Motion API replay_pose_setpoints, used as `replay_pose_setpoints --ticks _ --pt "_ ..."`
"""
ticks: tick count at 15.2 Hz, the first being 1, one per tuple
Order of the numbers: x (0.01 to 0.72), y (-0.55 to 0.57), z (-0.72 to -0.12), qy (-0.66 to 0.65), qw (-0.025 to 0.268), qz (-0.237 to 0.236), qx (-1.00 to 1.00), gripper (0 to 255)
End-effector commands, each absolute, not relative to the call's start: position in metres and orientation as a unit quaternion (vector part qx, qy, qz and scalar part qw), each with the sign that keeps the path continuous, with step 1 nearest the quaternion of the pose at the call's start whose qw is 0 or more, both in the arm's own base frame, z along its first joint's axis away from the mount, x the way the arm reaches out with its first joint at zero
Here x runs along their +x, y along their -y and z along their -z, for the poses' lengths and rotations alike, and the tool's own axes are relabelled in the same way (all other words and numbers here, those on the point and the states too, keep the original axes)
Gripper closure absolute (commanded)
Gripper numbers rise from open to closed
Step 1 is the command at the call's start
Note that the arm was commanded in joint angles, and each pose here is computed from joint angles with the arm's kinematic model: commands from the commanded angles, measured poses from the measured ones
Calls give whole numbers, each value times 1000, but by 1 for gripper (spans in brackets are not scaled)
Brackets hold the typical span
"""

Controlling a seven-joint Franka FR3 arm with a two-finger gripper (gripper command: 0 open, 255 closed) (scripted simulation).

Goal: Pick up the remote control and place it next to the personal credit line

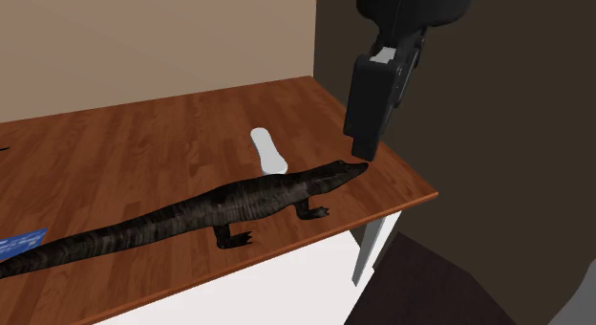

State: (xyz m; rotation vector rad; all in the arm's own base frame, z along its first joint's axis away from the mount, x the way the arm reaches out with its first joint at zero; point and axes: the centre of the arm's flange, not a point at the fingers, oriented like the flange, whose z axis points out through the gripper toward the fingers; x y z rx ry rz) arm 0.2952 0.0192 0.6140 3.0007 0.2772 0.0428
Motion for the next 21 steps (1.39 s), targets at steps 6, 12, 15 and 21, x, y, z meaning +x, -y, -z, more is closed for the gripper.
replay_pose_setpoints --ticks 6,12,15,21 --pt "352 -8 -580 -47 53 -12 997 0" --pt "419 11 -538 7 40 -9 999 0" --pt "452 23 -517 34 34 -7 999 0" --pt "515 51 -474 88 20 -4 996 0"
